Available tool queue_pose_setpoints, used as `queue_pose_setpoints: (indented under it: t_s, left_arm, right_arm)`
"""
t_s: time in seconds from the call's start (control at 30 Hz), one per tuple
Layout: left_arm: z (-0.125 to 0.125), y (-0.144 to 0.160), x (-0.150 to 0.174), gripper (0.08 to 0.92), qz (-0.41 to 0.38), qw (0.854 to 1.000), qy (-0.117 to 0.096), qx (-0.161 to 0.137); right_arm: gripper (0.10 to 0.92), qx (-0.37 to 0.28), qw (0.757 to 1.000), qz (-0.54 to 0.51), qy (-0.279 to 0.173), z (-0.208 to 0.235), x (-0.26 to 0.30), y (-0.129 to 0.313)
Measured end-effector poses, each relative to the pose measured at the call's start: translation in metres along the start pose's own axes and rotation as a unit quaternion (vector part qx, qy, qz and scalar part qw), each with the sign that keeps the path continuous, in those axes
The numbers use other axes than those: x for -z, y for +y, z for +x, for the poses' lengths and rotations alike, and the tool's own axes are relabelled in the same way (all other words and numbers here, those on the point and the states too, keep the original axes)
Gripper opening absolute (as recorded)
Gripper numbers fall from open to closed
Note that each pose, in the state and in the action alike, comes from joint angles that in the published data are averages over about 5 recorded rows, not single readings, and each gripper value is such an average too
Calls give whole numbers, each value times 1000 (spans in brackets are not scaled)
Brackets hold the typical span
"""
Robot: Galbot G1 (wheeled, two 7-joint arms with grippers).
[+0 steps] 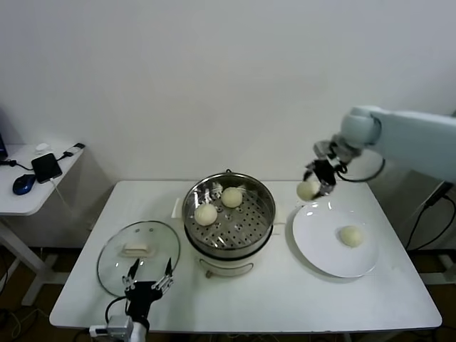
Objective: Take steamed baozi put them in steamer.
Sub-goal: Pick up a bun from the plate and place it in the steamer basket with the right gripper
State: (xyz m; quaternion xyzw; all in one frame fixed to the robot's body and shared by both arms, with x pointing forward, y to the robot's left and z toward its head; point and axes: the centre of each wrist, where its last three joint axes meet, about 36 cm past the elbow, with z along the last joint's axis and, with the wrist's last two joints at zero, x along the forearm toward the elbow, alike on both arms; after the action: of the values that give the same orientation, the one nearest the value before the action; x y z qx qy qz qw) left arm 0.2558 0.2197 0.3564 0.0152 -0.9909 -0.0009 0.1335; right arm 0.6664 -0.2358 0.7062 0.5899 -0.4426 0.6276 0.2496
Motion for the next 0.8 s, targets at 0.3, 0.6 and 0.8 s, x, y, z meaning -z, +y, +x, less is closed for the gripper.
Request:
queue_pose_setpoints:
  t_s: [0.3, 0.6, 0.8]
  left_arm:
    - [0, 1, -2, 823, -2, 1000, 1, 4]
    - [3, 2, -3, 823, -1, 1000, 2, 8]
    - [3, 3, -3, 823, 0, 1000, 2, 10]
  right_arm:
    - [653, 47, 967, 246, -39, -22, 122, -31]
    - [653, 80, 920, 377, -70, -86, 175, -44]
    - [653, 93, 903, 412, -83, -125, 187, -50]
